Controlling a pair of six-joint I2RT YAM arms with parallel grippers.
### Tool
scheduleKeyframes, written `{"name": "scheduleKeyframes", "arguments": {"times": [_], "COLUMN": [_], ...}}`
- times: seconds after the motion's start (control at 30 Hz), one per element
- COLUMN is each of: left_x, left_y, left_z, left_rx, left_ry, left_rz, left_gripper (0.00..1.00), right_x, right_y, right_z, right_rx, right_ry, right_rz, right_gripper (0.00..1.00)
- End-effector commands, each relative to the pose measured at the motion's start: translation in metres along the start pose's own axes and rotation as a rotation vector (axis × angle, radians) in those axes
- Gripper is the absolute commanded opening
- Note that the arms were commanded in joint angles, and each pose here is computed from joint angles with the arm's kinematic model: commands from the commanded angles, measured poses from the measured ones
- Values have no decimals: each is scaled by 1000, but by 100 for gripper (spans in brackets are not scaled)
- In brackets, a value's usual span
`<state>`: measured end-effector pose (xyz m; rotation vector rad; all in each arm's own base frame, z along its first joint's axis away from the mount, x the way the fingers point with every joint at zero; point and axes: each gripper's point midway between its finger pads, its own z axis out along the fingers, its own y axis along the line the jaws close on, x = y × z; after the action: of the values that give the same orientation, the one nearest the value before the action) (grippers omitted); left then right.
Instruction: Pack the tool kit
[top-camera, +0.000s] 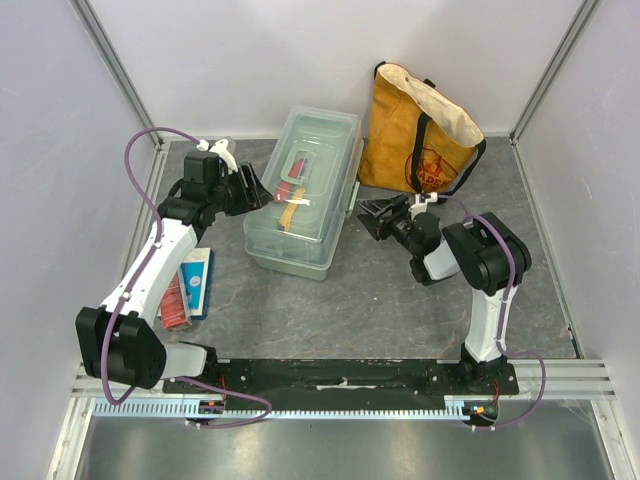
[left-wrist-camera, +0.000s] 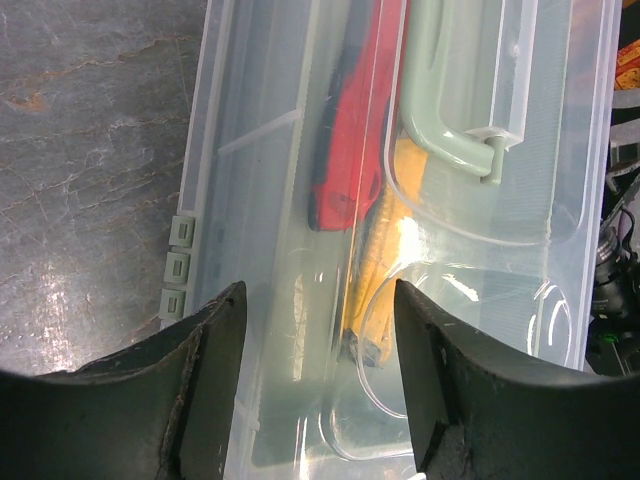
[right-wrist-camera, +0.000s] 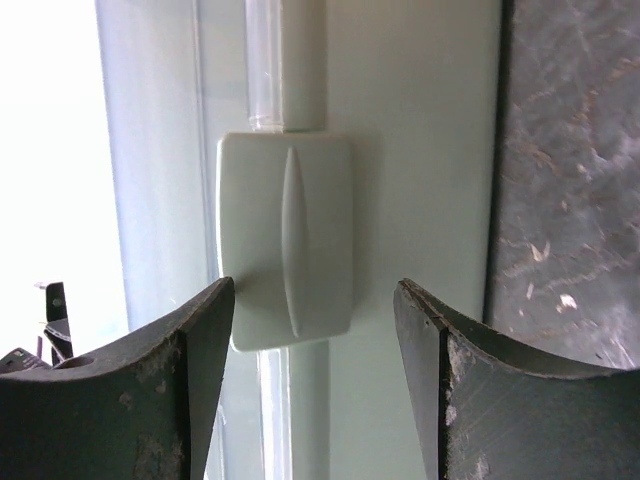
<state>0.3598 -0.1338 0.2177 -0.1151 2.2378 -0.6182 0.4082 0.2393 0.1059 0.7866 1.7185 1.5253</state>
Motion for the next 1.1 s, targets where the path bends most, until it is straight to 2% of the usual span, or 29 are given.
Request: {"name": "scheduleKeyframes", "arguments": {"times": [0.0, 0.17, 0.43, 0.63, 0.87, 1.07], "left_x": [20, 22, 24, 27, 28, 30], "left_y": [-6, -5, -3, -2, -1, 0], "left_z": [6, 9, 10, 11, 11, 12], "left_rx": [34, 33, 30, 28, 26, 25], "left_ry": [76, 83, 89, 97, 99, 103], "left_rz": [-45, -49, -46, -46, -44, -41], "left_gripper": [64, 63, 63, 63, 63, 63], "right_x": [0, 5, 15, 19, 17, 18], "right_y": [100, 100, 112, 134, 160, 156], "right_z": [-4, 8, 14, 7, -3, 3], "right_rx": [-437, -460, -507, -557, -605, -530], "right_ry": [0, 33, 70, 79, 72, 81], "right_rz": [-120, -114, -108, -124, -134, -153], "right_gripper": [73, 81, 86, 86, 81, 76]}}
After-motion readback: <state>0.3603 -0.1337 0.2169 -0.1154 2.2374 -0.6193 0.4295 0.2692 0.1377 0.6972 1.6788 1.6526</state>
